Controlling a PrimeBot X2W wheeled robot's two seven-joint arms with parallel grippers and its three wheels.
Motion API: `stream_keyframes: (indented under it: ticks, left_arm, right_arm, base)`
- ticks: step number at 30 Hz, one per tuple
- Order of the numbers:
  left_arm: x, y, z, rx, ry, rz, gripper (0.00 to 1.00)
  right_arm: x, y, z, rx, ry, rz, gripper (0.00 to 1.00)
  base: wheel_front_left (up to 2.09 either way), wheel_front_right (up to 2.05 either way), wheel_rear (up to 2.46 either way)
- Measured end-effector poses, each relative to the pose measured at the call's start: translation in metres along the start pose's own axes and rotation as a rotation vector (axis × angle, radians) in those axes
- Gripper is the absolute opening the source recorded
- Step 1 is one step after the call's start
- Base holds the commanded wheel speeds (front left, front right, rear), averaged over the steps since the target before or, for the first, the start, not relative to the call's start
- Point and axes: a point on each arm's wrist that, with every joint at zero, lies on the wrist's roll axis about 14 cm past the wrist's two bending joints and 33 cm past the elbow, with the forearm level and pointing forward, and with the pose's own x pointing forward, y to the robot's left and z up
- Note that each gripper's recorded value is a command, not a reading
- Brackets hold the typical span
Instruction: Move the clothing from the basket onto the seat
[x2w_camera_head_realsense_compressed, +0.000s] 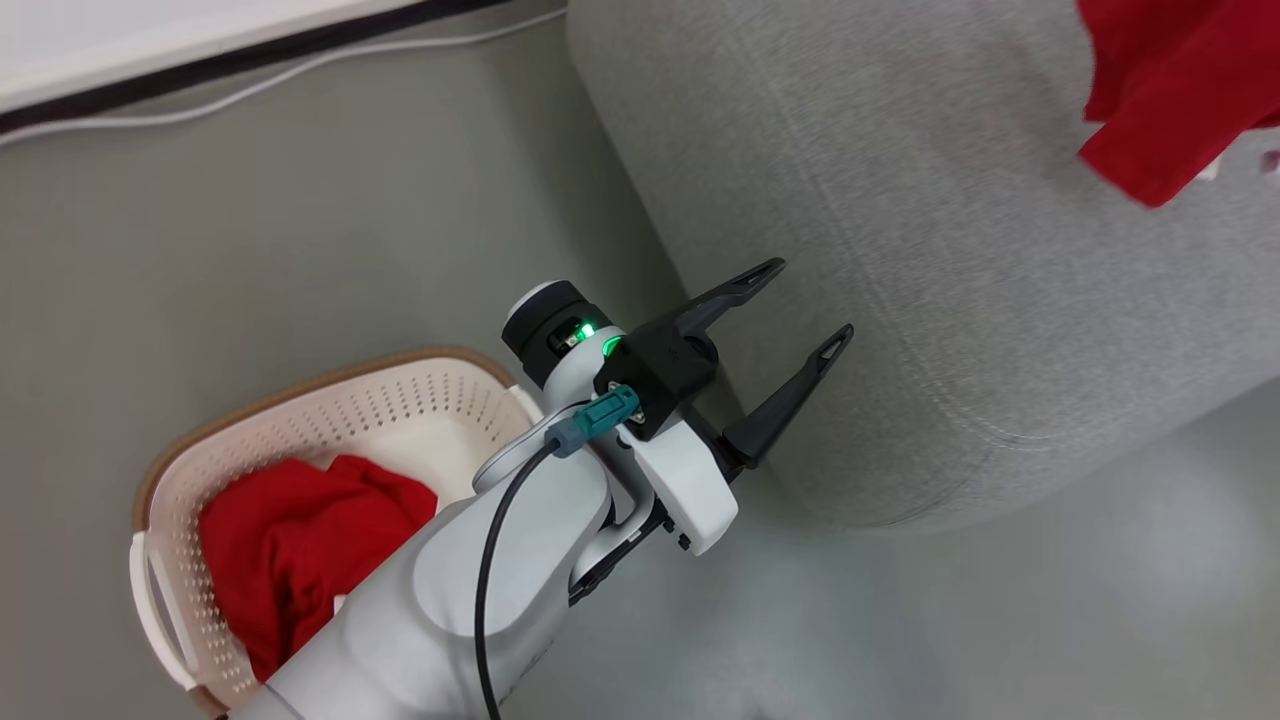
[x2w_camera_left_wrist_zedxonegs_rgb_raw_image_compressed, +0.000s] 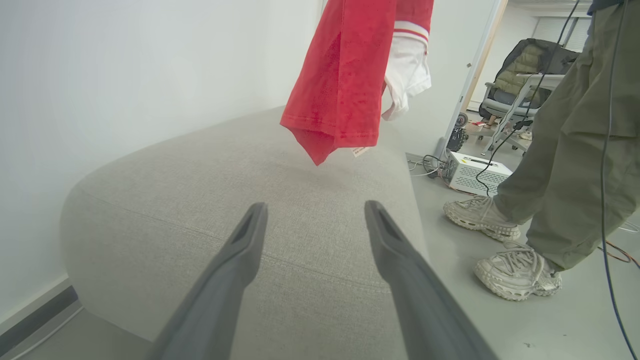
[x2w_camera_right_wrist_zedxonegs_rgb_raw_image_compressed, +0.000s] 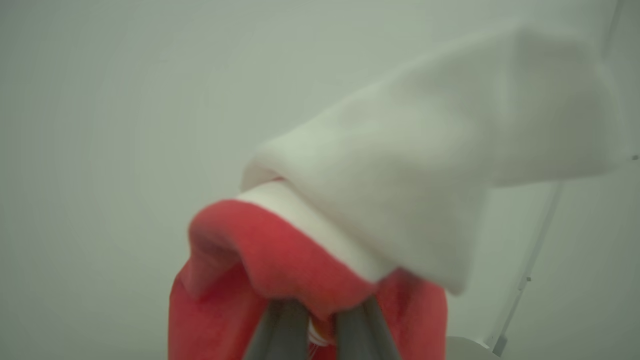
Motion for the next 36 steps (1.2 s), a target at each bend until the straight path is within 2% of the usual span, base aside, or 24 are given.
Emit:
stream_keyframes:
  ticks: [5, 11, 13, 16, 20, 24, 29, 35, 36]
  left_arm:
    - [-0.009, 0.018, -0.016, -0.034, 0.016, 0.034, 1.0]
    - [-0.023, 0.034, -0.032, -0.076, 0.035, 0.08, 1.0]
    - [-0.029, 0.039, -0.037, -0.087, 0.045, 0.101, 1.0]
    - [-0.037, 0.048, -0.045, -0.099, 0.058, 0.137, 1.0]
    - [-0.049, 0.06, -0.054, -0.107, 0.079, 0.183, 1.0]
    - [-0.06, 0.071, -0.067, -0.121, 0.103, 0.23, 1.0]
    - [-0.065, 0.076, -0.075, -0.139, 0.12, 0.254, 1.0]
    - [-0.063, 0.074, -0.07, -0.148, 0.113, 0.256, 1.0]
    - [-0.063, 0.074, -0.068, -0.146, 0.111, 0.256, 1.0]
  right_arm:
    - [0.033, -0.003, -0.009, -0.02, -0.012, -0.036, 0.0]
    - [0.058, -0.015, -0.038, -0.042, 0.028, -0.115, 0.0]
    - [0.064, -0.015, -0.051, -0.06, 0.054, -0.125, 0.0]
    - [0.066, -0.012, -0.082, -0.018, 0.106, -0.16, 0.0]
    - [0.06, 0.002, -0.134, 0.044, 0.209, -0.186, 0.0]
    - [0.051, 0.034, -0.183, 0.111, 0.313, -0.164, 0.0]
    - [0.009, 0.071, -0.247, 0.191, 0.52, -0.134, 0.0]
    - [-0.018, 0.084, -0.267, 0.25, 0.625, -0.118, 0.0]
    - [-0.023, 0.087, -0.27, 0.259, 0.643, -0.11, 0.25]
  base:
    - [0.0, 0.0, 0.0]
    - [0.0, 0.0, 0.0]
    - [0.0, 0.0, 0.0]
    - [0.0, 0.0, 0.0]
    - [0.0, 0.0, 0.0]
    - [0.0, 0.0, 0.0]
    - [0.0, 0.0, 0.0]
    - [0.0, 0.0, 0.0]
    - [0.0, 0.0, 0.0]
